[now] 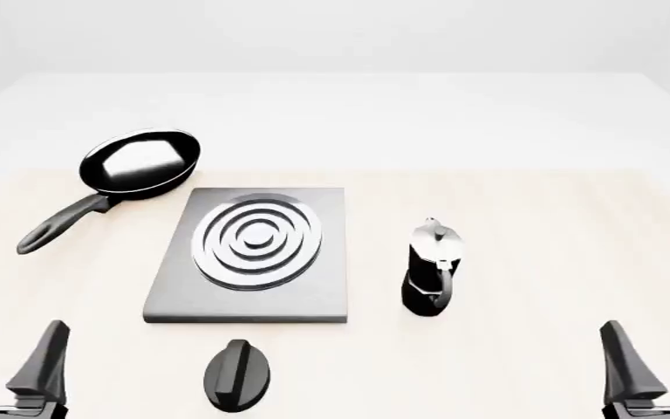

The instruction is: Turn on the stove and put the frying pan on it.

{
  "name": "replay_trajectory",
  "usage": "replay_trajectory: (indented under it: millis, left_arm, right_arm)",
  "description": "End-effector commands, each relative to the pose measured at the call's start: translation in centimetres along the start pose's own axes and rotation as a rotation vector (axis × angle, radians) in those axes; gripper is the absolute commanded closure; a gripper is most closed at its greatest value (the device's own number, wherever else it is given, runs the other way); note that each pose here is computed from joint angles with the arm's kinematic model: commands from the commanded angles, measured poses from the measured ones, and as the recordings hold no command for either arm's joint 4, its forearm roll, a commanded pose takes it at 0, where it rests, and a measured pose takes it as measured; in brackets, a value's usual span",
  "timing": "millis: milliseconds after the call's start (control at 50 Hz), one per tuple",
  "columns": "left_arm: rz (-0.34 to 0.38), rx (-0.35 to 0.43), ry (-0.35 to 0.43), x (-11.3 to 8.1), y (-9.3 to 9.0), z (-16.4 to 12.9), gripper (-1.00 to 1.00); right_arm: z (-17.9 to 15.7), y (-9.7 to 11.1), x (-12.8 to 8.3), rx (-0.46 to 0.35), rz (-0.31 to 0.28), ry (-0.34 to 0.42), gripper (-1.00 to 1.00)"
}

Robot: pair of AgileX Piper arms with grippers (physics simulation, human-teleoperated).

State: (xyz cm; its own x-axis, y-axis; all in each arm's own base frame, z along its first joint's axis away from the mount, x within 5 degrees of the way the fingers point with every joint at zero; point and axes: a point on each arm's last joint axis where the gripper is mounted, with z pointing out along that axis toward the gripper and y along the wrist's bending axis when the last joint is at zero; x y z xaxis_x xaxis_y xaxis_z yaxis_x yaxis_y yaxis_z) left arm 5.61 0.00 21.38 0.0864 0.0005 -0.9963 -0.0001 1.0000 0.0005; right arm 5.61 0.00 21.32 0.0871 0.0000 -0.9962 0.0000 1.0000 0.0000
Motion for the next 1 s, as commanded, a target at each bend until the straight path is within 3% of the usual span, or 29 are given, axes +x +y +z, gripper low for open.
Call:
replay_trajectory:
  millis: [20, 200, 320, 440, 580, 720, 900, 1000]
  left_arm:
    - [-0.001, 0.008, 0.009, 0.0, 0.0, 0.0, -1.00]
    - [0.043, 0.031, 0.061, 0.3, -0.2, 0.5, -1.00]
    - [0.039, 0.097, 0.141, 0.7, -0.7, 1.5, -1.00]
    - [0.032, 0.156, 0.182, -0.7, -1.1, 1.6, -1.00]
    - [0.098, 0.189, 0.232, -1.8, -1.3, 1.9, -1.00]
    - [0.070, 0.230, 0.278, -2.8, -1.7, 2.2, -1.00]
    - [0.121, 0.300, 0.337, -3.6, -2.3, 2.5, -1.00]
    - [0.109, 0.348, 0.394, -3.4, -3.0, 3.2, -1.00]
  right_arm:
    - [0.0, 0.0, 0.0, 0.000, 0.000, 0.000, -1.00]
    - [0.0, 0.0, 0.0, 0.000, 0.000, 0.000, -1.00]
    - [0.0, 0.0, 0.0, 0.000, 0.000, 0.000, -1.00]
    - [0.0, 0.0, 0.0, 0.000, 0.000, 0.000, -1.00]
    - [0.0, 0.0, 0.0, 0.000, 0.000, 0.000, -1.00]
    - [0.0, 0.0, 0.0, 0.000, 0.000, 0.000, -1.00]
    - [0.0, 0.0, 0.0, 0.000, 0.000, 0.000, -1.00]
    - [0.0, 0.0, 0.0, 0.000, 0.000, 0.000, -1.00]
